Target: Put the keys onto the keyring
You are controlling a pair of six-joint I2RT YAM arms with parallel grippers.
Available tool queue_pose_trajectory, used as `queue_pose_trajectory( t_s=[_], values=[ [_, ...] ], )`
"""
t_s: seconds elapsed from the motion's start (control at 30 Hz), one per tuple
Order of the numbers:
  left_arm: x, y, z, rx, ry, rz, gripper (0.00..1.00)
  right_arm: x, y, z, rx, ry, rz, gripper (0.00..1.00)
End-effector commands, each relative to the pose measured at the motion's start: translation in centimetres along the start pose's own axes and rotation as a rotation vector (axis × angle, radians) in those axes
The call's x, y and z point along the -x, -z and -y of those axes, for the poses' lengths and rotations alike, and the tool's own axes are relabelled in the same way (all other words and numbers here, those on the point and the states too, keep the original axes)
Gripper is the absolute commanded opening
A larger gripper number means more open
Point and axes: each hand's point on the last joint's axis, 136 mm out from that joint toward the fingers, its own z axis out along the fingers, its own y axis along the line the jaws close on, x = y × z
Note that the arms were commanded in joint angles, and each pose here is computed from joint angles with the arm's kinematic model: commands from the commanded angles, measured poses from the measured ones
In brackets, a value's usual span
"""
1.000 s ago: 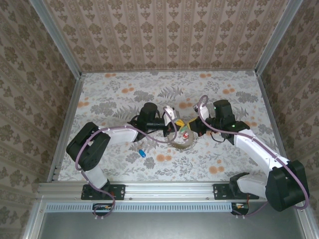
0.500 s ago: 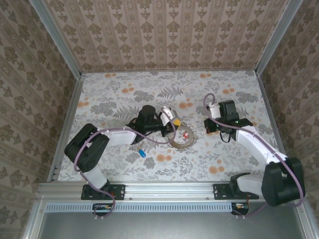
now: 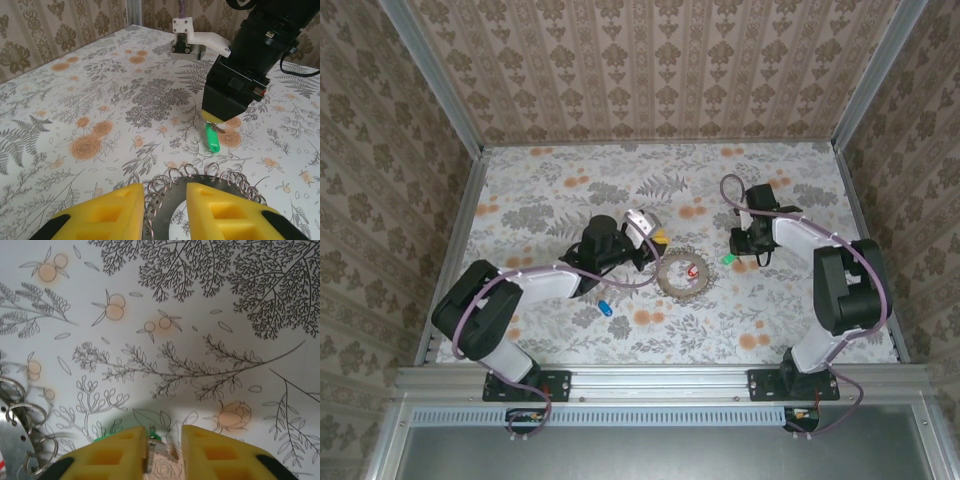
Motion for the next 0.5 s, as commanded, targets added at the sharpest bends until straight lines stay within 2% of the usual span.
queue_pose_trajectory(
  t_s=[0.0, 0.17, 0.27, 0.33, 0.37, 0.47],
  values=[
    [0.5, 1.2, -0.9, 0.057, 0.089, -0.003, 0.29, 2.2, 0.7, -0.4, 0.016, 0.004, 0.015, 0.36],
    [-0.9, 2.1, -1.1, 0.092, 0.239, -0.068, 0.34, 3.5, 1.9, -2.7, 0.121, 0.035, 0.059, 0.43],
    [-2.1, 2.2, -0.5, 0.075, 0.341, -0.122, 0.35, 3.3, 1.8, -5.1, 0.244, 0.087, 0.039, 0.45],
    [-2.9, 2.2, -0.1, 0.073, 0.409, -0.154, 0.35, 3.0, 1.0, -4.8, 0.229, 0.075, 0.0, 0.41],
    [-3.3, 2.2, 0.1, 0.07, 0.43, -0.166, 0.36, 2.6, 0.5, -3.9, 0.175, 0.062, -0.033, 0.39],
    [-4.0, 2.0, 0.7, 0.061, 0.453, -0.192, 0.35, 1.7, -0.1, -2.0, 0.099, 0.028, -0.069, 0.18]
  ],
)
